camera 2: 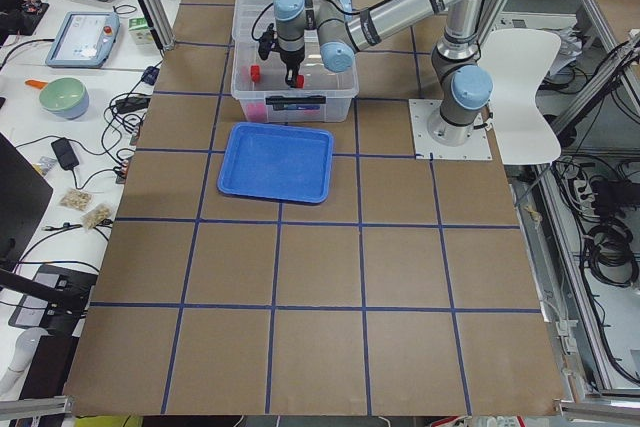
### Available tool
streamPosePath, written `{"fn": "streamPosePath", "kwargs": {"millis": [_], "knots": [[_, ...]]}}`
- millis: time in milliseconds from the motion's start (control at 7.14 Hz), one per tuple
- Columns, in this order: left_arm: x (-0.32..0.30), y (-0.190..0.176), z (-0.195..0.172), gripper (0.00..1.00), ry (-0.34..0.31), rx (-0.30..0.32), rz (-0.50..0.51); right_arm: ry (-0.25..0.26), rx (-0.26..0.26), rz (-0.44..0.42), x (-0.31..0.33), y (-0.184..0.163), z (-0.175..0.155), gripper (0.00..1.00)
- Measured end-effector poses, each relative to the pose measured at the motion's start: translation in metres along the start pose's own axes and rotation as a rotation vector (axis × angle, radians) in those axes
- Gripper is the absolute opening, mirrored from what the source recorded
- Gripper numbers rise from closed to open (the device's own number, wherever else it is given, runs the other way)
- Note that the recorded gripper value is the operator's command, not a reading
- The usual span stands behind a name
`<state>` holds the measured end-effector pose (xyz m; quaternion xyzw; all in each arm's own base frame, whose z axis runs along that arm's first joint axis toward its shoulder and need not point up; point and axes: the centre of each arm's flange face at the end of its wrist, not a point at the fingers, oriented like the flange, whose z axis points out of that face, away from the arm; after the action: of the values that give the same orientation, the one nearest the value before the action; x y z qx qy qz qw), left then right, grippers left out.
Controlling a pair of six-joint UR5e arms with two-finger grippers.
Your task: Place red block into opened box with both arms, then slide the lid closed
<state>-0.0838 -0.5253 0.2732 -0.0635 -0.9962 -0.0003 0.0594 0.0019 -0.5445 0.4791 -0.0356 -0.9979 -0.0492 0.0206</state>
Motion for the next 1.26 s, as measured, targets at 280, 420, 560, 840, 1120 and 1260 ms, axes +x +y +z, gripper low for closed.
{"fn": "streamPosePath", "kwargs": {"millis": [280, 420, 560, 840, 1120, 1260], "knots": [[0.003, -0.005, 0.018, 0.00, 0.001, -0.007, -0.005, 0.001, -0.001, 0.000, 0.000, -0.001, 0.001, 1.00], [0.001, -0.008, 0.028, 0.00, 0.002, -0.010, -0.006, 0.001, -0.003, 0.000, 0.000, -0.001, 0.002, 1.00], [0.001, -0.010, 0.036, 0.00, 0.003, -0.018, -0.007, 0.000, -0.004, 0.000, 0.000, -0.001, 0.002, 1.00], [-0.001, -0.012, 0.048, 0.27, 0.007, -0.036, -0.027, 0.001, -0.004, -0.001, 0.000, -0.001, 0.002, 1.00], [-0.001, -0.013, 0.055, 0.66, 0.008, -0.044, -0.032, 0.003, 0.002, 0.001, 0.002, -0.003, 0.002, 1.00], [-0.002, -0.013, 0.056, 0.72, 0.008, -0.045, -0.033, 0.006, 0.003, 0.004, 0.004, -0.003, 0.002, 1.00]]}}
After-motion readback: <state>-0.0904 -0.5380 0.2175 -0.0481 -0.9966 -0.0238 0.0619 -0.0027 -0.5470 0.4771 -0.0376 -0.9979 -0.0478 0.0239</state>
